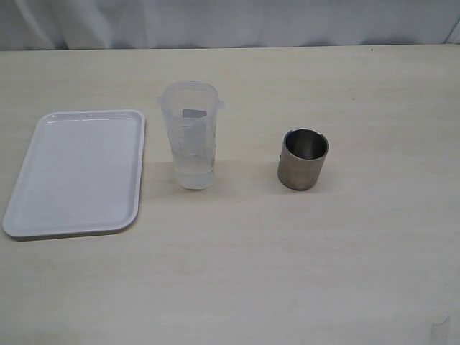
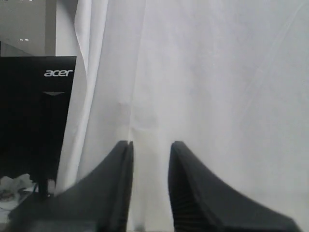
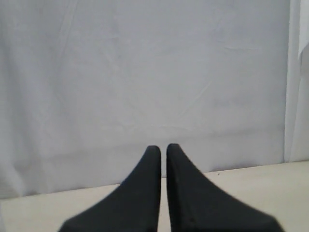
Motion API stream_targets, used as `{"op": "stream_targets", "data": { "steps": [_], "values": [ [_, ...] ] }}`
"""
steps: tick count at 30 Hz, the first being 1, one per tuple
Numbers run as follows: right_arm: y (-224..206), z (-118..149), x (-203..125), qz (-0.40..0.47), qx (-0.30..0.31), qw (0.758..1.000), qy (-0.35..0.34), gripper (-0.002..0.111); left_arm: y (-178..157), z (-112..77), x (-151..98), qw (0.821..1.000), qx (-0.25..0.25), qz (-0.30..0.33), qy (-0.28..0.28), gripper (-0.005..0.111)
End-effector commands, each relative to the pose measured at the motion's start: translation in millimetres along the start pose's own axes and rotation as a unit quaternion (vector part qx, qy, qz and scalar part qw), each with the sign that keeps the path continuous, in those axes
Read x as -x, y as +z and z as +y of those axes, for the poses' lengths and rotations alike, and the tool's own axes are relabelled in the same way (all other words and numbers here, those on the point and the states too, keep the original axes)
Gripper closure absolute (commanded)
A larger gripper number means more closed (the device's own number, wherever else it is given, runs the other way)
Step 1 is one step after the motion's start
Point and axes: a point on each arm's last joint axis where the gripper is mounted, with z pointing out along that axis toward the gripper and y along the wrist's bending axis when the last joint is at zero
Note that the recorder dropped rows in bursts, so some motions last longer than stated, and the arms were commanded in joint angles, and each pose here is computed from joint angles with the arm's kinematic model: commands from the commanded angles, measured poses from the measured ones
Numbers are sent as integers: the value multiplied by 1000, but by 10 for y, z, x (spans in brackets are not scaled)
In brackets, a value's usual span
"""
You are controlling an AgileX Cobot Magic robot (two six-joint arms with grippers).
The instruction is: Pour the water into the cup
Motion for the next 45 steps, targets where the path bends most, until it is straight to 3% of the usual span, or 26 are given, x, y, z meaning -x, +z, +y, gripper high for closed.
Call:
{"op": "stream_targets", "data": {
  "steps": [1, 5, 13, 16, 23, 26, 32, 38, 45],
  "values": [
    [-5, -26, 20, -14, -12, 993, 119, 104, -4, 0, 16, 997, -1, -12, -82, 94],
    [-5, -27, 22, -15, -13, 992, 121, 104, -6, -1, 64, 993, -5, -38, -113, 102],
    [-6, -31, 45, -28, -13, 992, 121, 104, 21, -21, 141, 989, -21, -65, -130, 101],
    [-6, -31, 42, -26, -13, 992, 121, 104, 134, -70, 184, 990, -47, -61, -121, 93],
    [-5, -27, 25, -17, -12, 993, 119, 104, 508, -277, 134, 986, -157, -21, -52, 42],
    [-5, -26, 19, -13, -12, 993, 117, 104, 636, -390, 16, 974, -222, -3, -39, 30],
    [-5, -26, 19, -13, -12, 993, 117, 104, 952, -494, -282, 955, -285, 70, -33, 24],
    [-5, -26, 17, -13, -12, 993, 118, 104, 1203, -616, -559, 923, -366, 109, -35, 25],
    [-5, -26, 17, -13, -12, 993, 118, 104, 1451, -618, -781, 919, -365, 135, -63, 24]
  ]
}}
